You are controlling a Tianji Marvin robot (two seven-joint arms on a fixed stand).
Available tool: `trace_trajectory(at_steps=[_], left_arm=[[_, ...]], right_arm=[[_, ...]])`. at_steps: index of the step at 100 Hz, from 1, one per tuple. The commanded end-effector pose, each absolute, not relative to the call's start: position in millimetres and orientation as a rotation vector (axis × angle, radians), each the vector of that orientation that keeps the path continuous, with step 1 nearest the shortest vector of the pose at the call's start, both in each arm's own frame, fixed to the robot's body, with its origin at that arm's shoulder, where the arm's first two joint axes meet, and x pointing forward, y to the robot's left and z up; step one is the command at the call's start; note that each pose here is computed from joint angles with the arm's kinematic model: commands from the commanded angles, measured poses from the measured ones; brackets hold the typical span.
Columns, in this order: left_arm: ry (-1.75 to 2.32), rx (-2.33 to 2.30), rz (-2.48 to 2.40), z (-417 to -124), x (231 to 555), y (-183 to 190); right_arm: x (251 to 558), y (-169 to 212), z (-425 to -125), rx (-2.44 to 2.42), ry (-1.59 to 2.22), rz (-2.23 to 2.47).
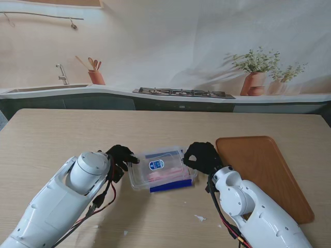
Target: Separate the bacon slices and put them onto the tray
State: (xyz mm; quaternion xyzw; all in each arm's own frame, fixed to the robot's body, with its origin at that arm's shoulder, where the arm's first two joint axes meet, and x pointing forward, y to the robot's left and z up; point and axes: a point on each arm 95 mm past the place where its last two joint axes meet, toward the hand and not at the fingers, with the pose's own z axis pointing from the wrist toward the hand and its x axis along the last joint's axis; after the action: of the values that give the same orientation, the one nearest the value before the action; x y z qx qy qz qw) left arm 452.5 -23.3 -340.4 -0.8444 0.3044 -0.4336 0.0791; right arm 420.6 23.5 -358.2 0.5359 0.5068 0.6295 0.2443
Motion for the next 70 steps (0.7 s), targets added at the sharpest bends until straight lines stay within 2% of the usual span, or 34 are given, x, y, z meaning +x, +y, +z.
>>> trace_trajectory(at_steps=[1, 70], left_arm=[[0.885, -2.569, -1.314, -339.8, 449.0, -31.2], [0.584, -2.740, -1.521, -315.1, 442.5, -18.3]], right_arm=[[417.5, 31.4, -362.1, 1.474, 1.400, 1.735], [418.0, 21.6, -356.0, 1.439, 1.233, 1.800]])
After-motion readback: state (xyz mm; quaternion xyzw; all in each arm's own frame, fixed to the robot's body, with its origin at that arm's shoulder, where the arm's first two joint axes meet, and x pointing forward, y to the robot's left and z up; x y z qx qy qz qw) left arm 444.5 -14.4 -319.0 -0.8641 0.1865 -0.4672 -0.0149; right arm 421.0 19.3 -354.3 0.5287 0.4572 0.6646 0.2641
